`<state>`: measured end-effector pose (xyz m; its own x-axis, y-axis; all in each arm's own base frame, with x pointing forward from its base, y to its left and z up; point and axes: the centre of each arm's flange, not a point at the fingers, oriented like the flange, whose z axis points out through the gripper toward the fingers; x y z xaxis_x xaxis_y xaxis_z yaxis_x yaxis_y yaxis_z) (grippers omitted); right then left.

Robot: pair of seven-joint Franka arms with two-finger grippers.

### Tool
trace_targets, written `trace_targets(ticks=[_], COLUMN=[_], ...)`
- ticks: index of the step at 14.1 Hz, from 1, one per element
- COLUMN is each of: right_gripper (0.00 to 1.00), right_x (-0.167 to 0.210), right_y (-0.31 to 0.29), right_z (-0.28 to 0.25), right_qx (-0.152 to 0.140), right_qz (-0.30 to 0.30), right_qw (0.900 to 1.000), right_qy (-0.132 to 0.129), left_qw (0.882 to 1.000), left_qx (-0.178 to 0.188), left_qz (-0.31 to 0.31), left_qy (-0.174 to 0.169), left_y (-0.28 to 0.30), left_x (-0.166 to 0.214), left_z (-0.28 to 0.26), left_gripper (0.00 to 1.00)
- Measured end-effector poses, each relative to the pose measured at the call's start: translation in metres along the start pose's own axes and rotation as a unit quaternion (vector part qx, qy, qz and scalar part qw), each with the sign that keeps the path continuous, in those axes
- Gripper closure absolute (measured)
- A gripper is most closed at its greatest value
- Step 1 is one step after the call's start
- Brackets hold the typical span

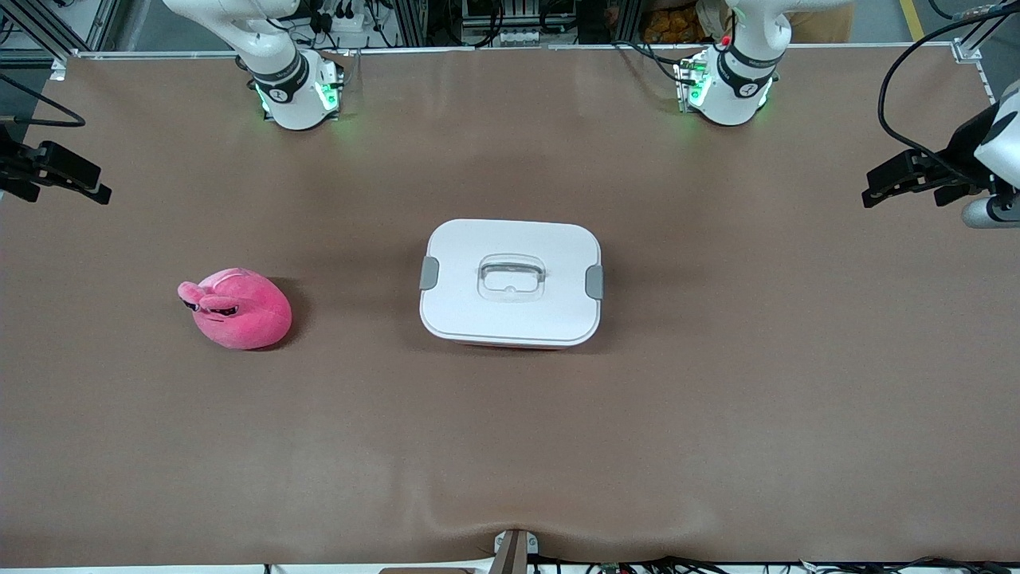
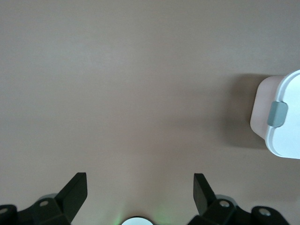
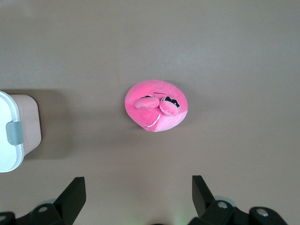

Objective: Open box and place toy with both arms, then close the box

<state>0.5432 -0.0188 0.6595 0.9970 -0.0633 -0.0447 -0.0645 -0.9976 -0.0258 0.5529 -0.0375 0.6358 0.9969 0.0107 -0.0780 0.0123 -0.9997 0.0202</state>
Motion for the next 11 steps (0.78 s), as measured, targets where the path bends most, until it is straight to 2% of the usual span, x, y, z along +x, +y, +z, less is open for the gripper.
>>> trace_targets(ticks=[5,11], right_gripper=[0.00,0.00], right_x=[0.000,0.000], right_y=[0.000,0.000], right_z=[0.000,0.000], right_qx=[0.000,0.000], right_qz=[0.000,0.000], right_qw=[1.000,1.000], right_qy=[0.000,0.000], left_qw=[1.000,0.999], left_qx=[0.001,0.000], left_qz=[-0.002,-0.018], left_qy=[-0.004,-0.026], left_y=[-0.002,-0.010], left_x=[0.003,0.018], left_z=[0.004,0.028], left_gripper=[0.00,0.00])
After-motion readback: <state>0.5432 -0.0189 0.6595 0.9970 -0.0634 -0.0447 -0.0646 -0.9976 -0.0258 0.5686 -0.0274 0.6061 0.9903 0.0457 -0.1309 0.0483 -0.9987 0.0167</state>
